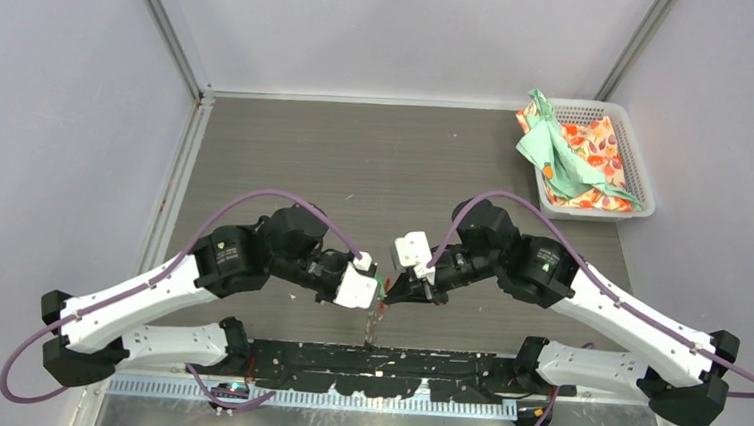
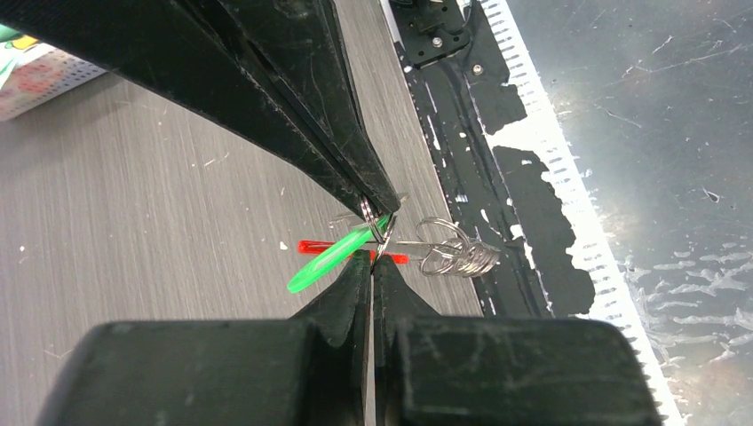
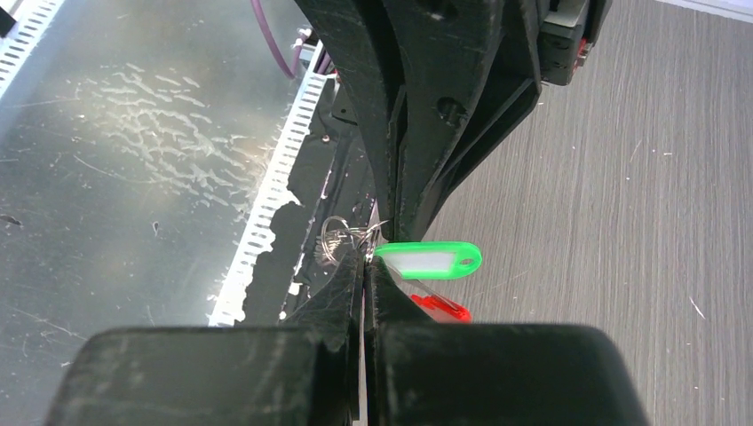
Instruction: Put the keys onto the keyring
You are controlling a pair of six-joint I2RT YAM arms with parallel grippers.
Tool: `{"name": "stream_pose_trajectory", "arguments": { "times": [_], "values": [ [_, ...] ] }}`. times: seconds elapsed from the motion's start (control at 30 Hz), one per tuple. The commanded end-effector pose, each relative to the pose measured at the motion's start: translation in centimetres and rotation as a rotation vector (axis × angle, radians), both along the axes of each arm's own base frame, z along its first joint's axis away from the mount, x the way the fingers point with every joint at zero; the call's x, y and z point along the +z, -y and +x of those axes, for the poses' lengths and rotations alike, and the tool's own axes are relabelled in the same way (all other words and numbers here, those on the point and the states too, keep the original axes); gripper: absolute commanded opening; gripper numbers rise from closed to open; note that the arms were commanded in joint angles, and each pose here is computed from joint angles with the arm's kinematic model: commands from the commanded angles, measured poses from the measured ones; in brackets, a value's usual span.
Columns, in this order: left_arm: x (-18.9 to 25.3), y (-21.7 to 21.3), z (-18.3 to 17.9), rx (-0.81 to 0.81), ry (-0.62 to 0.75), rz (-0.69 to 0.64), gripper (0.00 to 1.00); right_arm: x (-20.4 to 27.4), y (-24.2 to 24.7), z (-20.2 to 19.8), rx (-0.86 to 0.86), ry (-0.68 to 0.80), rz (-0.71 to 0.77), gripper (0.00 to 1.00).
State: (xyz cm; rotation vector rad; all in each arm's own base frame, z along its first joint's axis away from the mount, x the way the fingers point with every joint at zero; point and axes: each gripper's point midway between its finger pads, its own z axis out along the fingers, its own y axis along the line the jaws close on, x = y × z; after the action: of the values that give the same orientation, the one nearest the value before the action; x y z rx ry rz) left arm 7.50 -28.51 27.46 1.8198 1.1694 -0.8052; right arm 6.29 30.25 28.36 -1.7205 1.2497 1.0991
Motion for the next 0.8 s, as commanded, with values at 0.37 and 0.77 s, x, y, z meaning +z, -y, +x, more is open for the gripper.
{"name": "stream_pose_trajectory", "arguments": {
  "times": [0.37,0.77],
  "values": [
    [2.7,0.3,2.5,0.108,0.039,-0.112,0.00,1.5,1.3,-2.0,0.081,0.013,0.020,0.01],
    [2.3,-0.2,3.6,0.179,0.018,-0.114,0.00,1.7,1.7,-1.9,0.070,0.029,0.026,0.01]
  ]
}}
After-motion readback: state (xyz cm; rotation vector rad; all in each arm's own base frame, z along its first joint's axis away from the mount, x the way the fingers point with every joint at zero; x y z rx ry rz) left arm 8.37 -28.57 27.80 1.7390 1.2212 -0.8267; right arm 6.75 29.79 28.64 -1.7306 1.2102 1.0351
